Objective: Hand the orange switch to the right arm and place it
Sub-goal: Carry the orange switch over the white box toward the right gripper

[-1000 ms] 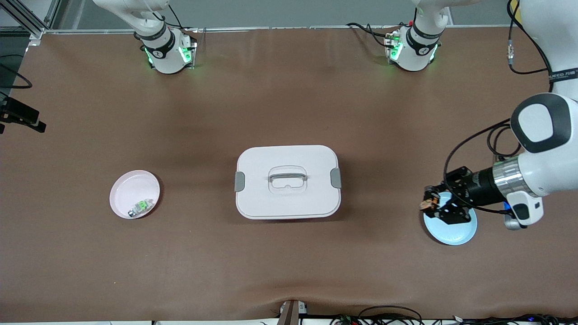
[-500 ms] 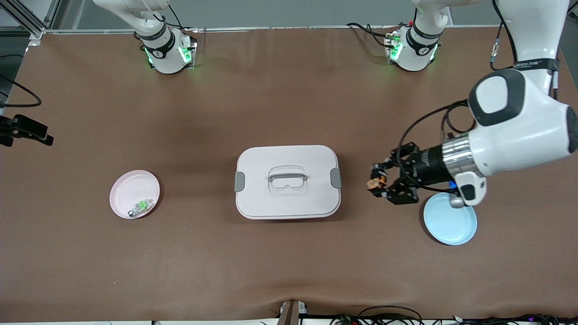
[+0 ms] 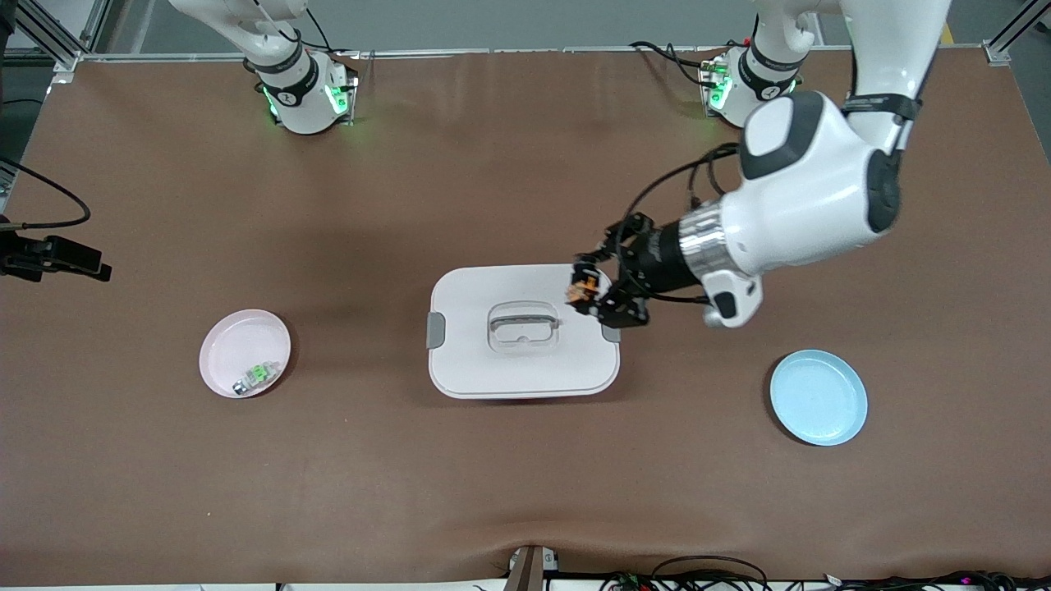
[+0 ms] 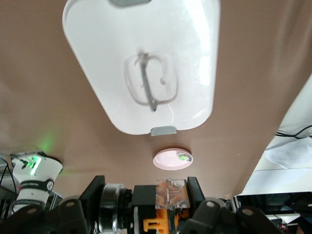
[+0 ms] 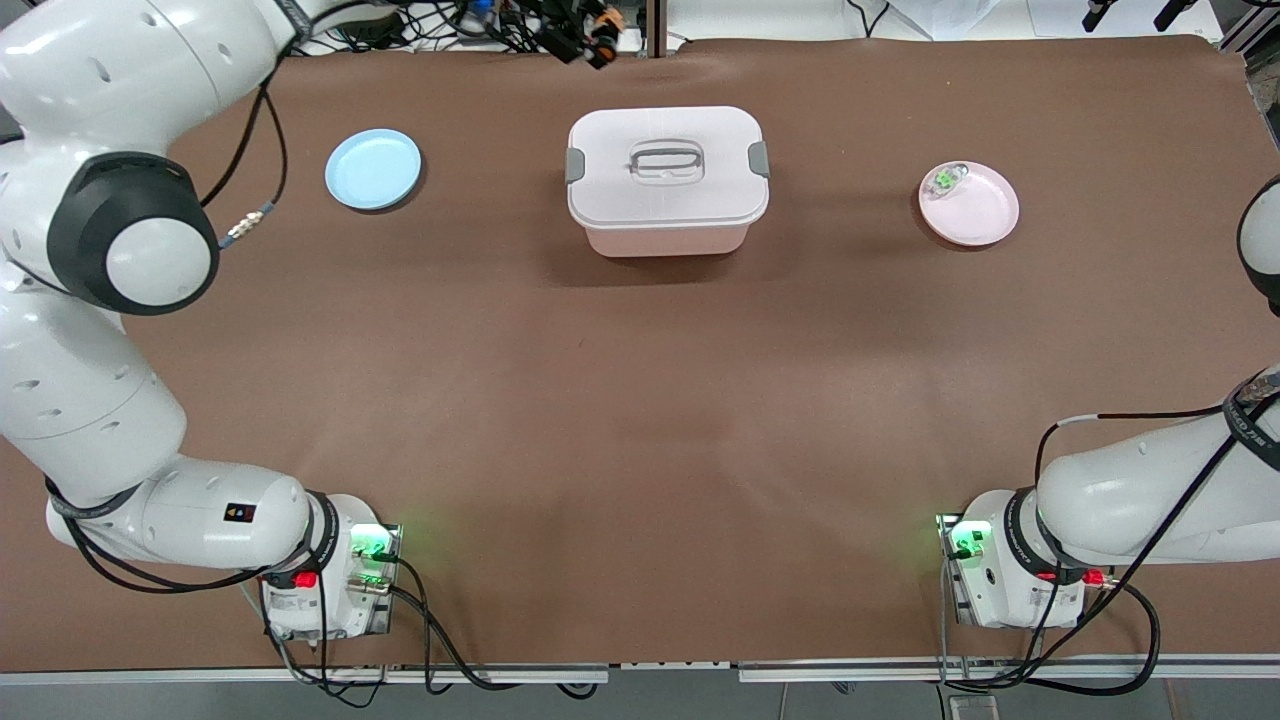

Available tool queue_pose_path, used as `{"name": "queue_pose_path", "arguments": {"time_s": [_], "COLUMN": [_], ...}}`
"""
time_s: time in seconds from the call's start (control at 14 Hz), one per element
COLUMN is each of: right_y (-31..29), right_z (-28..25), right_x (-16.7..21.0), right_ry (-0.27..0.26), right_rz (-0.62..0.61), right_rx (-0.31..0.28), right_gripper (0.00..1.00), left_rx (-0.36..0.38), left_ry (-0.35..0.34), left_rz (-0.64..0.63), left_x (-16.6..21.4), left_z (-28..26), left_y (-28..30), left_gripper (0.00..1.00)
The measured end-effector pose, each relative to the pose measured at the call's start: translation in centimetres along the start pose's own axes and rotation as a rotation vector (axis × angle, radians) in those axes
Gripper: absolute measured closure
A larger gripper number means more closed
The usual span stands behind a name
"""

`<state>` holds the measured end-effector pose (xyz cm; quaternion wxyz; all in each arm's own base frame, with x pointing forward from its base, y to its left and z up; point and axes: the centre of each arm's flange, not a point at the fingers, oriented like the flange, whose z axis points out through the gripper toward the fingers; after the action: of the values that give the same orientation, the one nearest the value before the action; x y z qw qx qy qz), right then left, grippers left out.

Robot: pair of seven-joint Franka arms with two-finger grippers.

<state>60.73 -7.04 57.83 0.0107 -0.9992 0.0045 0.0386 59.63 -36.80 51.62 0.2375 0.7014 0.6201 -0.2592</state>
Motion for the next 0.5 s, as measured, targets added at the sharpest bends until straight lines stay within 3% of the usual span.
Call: {"name": "queue_pose_path", "arguments": {"time_s": [0.29, 0.36, 0.5], "right_y": [-0.7, -1.3, -3.0], "right_z": [0.1, 0.2, 0.5], "right_x": [-0.1, -0.1, -0.2], "right_ry": [-0.011, -0.014, -0.031], "right_rz": [-0.009, -0.015, -0.005], "right_rx": [0.016, 0.051, 0.184], "right_gripper": [0.00, 0.00, 0.00], "left_rx": [-0.006, -0.006, -0.014], "left_ry": [-0.009, 0.000, 0.025], "left_rz": [-0.050, -0.059, -0.074], "left_x": [-4.5, -5.3, -6.8], "left_z": [5.2, 6.7, 9.7], "left_y": [-2.4, -3.1, -4.4], "left_gripper": [0.28, 0.28, 0.28]}}
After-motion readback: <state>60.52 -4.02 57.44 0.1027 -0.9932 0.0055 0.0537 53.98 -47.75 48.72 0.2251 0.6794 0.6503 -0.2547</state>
